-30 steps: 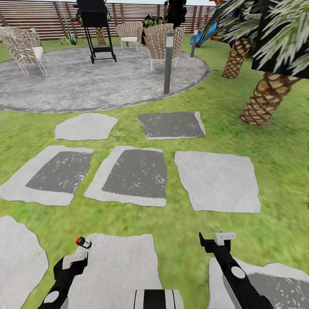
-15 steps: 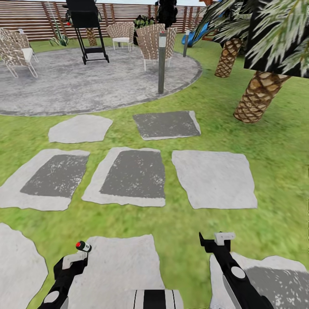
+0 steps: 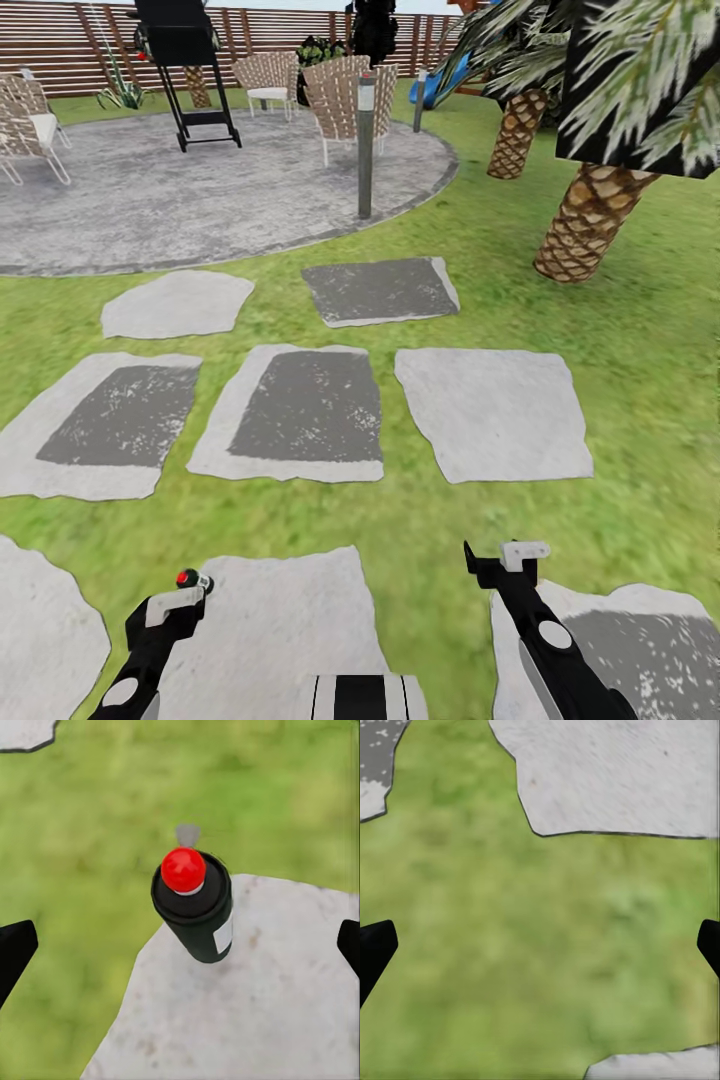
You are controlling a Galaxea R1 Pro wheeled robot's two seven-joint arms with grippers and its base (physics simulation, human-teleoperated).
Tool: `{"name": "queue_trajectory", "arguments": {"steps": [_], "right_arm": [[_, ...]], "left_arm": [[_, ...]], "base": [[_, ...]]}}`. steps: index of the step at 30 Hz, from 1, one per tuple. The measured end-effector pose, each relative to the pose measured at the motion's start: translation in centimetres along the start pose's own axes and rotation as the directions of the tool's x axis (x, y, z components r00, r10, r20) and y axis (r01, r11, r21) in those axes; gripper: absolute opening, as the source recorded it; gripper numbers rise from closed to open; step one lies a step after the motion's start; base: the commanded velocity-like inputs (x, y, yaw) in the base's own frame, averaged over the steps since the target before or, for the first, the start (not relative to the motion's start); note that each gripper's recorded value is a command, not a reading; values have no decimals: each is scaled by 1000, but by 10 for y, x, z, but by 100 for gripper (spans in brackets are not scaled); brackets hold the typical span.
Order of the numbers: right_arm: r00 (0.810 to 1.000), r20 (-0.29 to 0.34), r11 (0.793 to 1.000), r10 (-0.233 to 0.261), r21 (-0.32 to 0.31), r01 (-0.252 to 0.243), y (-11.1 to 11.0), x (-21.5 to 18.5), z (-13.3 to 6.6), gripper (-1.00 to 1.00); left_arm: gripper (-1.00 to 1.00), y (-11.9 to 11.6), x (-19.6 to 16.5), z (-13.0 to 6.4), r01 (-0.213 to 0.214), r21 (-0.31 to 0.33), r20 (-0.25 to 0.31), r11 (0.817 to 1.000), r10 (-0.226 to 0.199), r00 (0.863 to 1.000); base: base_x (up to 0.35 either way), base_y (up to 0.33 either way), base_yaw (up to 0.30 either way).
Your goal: In the garden, pick up the pesticide atomizer on the floor and spray pesticide onto both trees until each tree trunk is fully covered.
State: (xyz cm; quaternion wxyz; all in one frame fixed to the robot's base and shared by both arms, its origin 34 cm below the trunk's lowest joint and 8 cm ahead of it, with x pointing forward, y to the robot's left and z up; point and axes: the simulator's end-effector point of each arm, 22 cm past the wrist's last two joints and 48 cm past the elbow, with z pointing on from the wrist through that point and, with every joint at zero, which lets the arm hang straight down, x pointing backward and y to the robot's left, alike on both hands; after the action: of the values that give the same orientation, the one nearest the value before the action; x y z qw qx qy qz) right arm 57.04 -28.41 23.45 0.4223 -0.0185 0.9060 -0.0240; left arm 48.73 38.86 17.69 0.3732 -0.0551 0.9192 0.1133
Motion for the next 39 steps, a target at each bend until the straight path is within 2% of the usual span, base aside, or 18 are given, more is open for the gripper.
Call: {"name": "queue_trajectory", "arguments": {"steps": [7,25,39], "right_arm": [[1000,-10,1000,0,-1,0,1,7,2,100],[994,-110,1000,-3,-7,2,4,63,10,100],[993,-115,1000,-4,-7,3,4,66,10,100]], "left_arm": [[100,1,7,1,-3,-2,-13,1000,3,1000],[100,-1,57,6,-26,0,-98,1000,26,995],[100,0,58,6,-26,-2,-100,1000,25,995]], "base": [[0,0,-16],[0,0,0],[96,0,0]]}}
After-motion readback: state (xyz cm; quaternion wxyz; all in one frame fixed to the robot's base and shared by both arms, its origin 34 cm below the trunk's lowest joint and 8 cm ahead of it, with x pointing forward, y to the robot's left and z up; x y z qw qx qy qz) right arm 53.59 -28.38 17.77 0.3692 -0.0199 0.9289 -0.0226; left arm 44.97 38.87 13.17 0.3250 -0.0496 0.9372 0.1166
